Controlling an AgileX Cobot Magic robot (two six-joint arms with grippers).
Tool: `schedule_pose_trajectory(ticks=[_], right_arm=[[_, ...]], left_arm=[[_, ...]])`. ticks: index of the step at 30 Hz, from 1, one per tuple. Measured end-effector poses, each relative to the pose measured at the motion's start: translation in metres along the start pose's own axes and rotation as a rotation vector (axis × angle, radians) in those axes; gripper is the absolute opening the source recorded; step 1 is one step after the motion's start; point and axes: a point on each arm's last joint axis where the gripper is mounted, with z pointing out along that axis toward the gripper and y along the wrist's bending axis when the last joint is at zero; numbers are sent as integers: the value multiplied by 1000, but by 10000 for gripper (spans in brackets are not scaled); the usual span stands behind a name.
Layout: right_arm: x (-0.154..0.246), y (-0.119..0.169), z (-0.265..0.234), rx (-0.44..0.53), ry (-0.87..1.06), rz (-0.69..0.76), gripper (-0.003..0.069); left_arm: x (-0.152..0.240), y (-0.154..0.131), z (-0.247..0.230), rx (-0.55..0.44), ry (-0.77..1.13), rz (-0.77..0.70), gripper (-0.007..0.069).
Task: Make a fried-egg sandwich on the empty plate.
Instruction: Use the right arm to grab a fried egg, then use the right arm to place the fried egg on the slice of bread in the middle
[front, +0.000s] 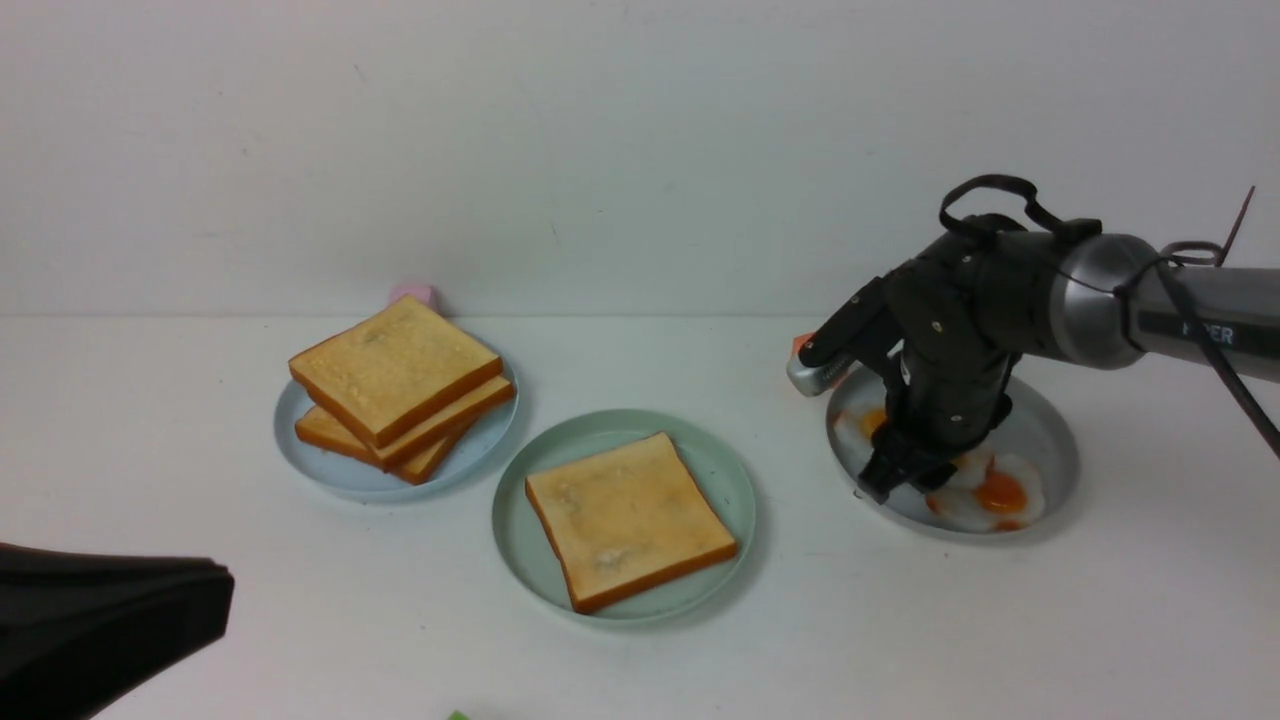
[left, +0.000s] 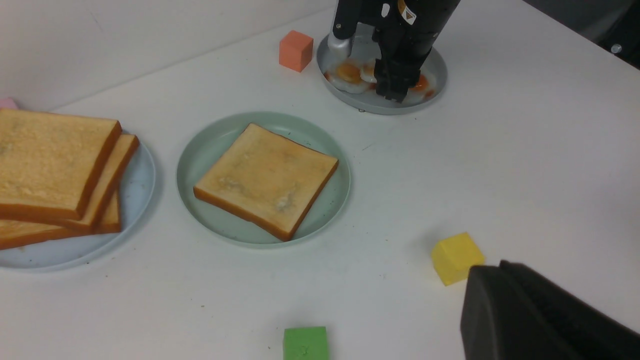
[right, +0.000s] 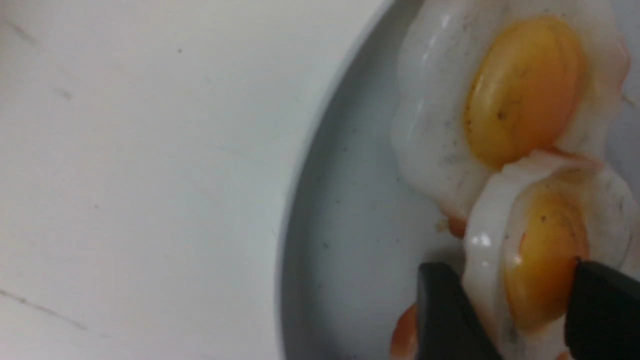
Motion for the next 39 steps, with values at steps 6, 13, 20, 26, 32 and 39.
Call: schedule_pose_trajectory(ticks=[6, 13, 20, 26, 32, 39], right_arm=[[-2, -3, -17, 27, -29, -18, 74], [-2, -5, -21, 32, -31, -17, 80], [2, -13, -50, 57, -61, 4, 80], [5, -13, -108, 82, -148, 98, 80], [-8, 53, -155, -7, -233, 30, 80], [-22, 123, -170, -115, -331, -89, 78]], left_arm=[[0, 0, 0, 0, 2, 11, 2], [0, 0, 0, 0, 2, 11, 5], [0, 0, 0, 0, 2, 11, 5], [0, 0, 0, -3, 3, 15, 5], [0, 1, 0, -9, 3, 23, 5], [0, 1, 0, -12, 2, 26, 8]])
